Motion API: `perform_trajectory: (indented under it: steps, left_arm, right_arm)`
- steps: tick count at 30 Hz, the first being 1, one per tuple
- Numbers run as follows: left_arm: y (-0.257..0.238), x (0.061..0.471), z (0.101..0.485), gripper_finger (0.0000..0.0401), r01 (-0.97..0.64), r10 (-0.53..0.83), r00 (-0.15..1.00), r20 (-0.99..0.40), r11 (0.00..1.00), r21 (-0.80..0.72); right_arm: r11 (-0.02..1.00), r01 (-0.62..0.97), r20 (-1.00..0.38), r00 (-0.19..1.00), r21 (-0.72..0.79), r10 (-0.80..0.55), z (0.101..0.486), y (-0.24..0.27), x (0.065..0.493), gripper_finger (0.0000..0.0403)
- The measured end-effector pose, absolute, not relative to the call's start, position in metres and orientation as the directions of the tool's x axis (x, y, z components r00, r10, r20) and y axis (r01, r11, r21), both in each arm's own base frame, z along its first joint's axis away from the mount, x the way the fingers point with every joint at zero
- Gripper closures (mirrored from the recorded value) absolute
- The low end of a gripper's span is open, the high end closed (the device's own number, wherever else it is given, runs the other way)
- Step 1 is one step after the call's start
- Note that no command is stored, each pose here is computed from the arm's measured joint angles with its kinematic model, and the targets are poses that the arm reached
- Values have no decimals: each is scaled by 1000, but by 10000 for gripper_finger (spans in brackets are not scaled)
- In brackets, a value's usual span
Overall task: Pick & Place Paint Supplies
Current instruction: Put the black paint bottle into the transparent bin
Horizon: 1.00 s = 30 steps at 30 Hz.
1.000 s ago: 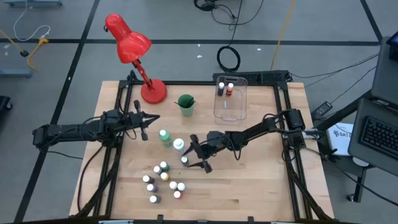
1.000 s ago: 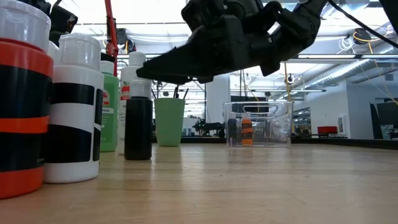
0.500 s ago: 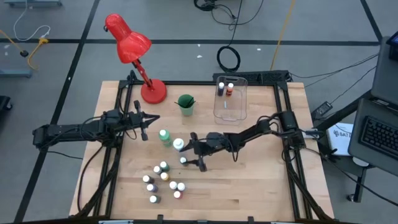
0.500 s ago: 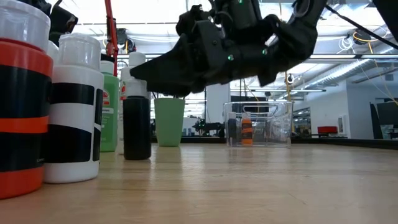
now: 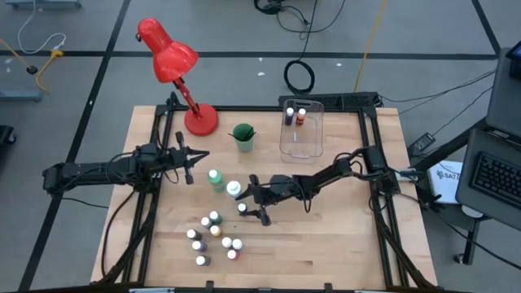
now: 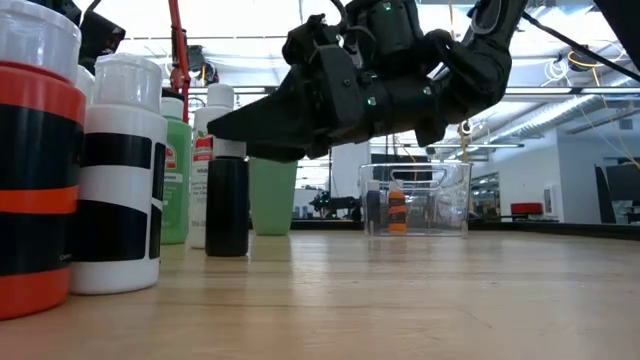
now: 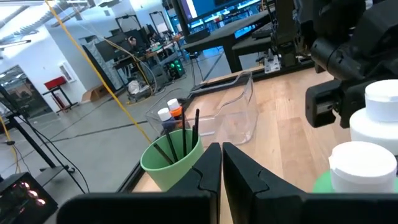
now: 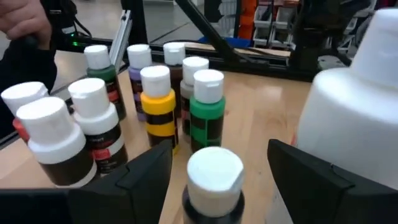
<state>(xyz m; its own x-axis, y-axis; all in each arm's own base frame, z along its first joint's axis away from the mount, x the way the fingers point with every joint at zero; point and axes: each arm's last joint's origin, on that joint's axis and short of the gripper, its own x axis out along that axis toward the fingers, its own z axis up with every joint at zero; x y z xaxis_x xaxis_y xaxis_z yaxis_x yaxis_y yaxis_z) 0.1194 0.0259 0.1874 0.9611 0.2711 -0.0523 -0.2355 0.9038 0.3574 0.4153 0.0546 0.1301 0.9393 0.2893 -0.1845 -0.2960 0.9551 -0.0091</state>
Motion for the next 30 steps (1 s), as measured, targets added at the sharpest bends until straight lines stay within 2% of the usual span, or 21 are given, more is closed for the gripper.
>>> perform_trajectory:
  steps: [3,5,9,15,21,24,30]
  left_arm:
    - [26,119,188,382,-236,271,961,-51,903,359]
    - [26,119,188,382,-235,271,961,-51,903,360]
    - [26,119,187,382,-235,271,961,-52,903,359]
    - [26,119,187,382,-234,271,961,-59,905,356]
    - [26,119,187,382,-233,271,961,-60,904,358]
    - [26,119,187,382,-233,271,961,-61,905,357]
    - [26,119,186,382,-232,271,961,-62,905,356]
  right_arm:
    - [954,-299,-191,937,-1,293,129,54,415,162]
    - [954,-299,-181,939,-10,293,131,53,415,187]
    - [949,-312,-153,940,-34,304,139,58,414,264]
    - [943,-329,-205,928,-57,311,172,59,404,387]
    - [957,-281,-281,927,-75,250,204,57,388,391]
    - [963,-255,-344,915,-89,210,204,58,383,398]
    - [956,-287,-465,856,-63,226,192,65,377,401]
